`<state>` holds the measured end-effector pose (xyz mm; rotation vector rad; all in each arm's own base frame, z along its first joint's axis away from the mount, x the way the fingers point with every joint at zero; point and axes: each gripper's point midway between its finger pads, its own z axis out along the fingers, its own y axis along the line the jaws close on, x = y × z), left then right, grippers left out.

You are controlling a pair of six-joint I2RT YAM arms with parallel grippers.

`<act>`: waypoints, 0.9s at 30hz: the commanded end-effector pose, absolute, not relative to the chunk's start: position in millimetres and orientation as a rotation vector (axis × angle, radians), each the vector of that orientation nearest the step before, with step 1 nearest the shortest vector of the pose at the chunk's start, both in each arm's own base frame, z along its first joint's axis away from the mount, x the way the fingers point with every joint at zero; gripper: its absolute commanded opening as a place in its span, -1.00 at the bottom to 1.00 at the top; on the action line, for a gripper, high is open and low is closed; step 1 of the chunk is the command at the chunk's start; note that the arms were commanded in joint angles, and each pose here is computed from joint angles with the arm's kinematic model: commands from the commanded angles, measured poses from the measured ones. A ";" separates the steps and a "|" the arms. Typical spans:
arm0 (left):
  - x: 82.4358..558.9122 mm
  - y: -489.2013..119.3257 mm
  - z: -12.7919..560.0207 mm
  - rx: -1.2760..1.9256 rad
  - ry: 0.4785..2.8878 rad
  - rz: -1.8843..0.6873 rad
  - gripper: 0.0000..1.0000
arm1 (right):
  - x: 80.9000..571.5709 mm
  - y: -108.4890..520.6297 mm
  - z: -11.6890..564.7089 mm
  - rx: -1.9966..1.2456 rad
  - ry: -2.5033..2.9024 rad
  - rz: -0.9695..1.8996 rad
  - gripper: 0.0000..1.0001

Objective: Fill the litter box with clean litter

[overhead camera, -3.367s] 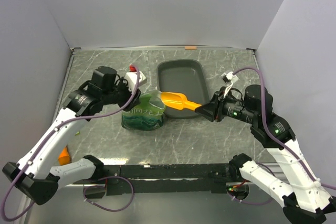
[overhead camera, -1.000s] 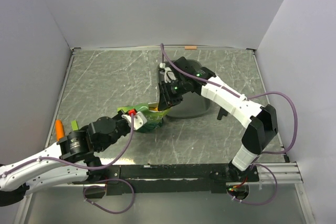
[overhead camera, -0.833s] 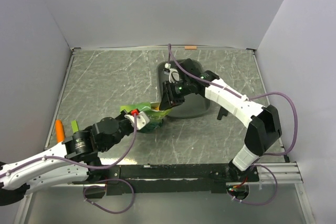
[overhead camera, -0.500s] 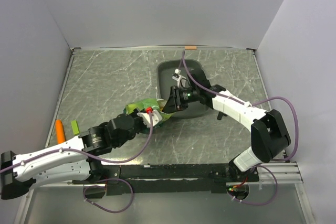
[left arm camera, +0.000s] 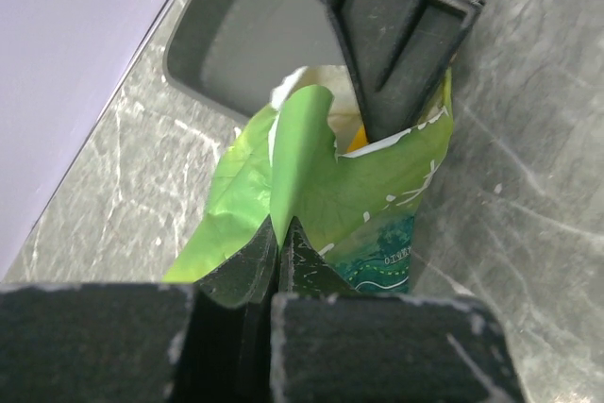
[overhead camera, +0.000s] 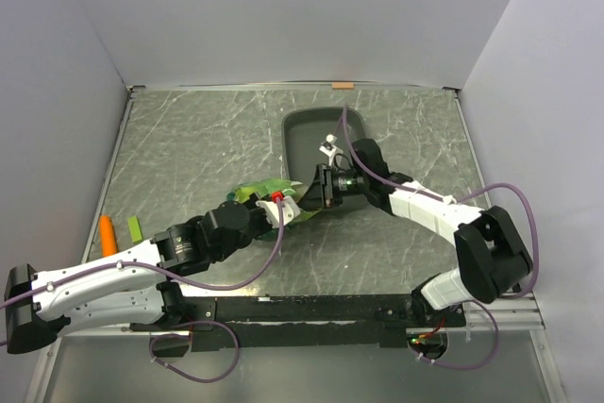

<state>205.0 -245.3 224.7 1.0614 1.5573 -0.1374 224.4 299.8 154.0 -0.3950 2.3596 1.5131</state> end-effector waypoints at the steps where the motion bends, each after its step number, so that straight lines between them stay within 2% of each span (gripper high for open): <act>1: 204.8 -266.1 250.9 0.998 1.498 -0.247 -0.98 | 204.1 275.0 141.8 -0.282 2.433 1.560 -1.00; 12: 208.4 -280.5 219.3 1.074 1.544 -0.219 -0.99 | 193.3 270.7 165.3 -0.271 2.347 1.673 -1.00; 18: 207.5 -268.6 223.6 1.055 1.533 -0.198 -0.99 | 189.4 282.1 166.8 -0.267 2.336 1.729 -1.00; 27: 199.7 -239.4 230.5 1.028 1.559 -0.172 -0.98 | 163.6 374.6 172.5 -0.352 2.278 1.951 -1.00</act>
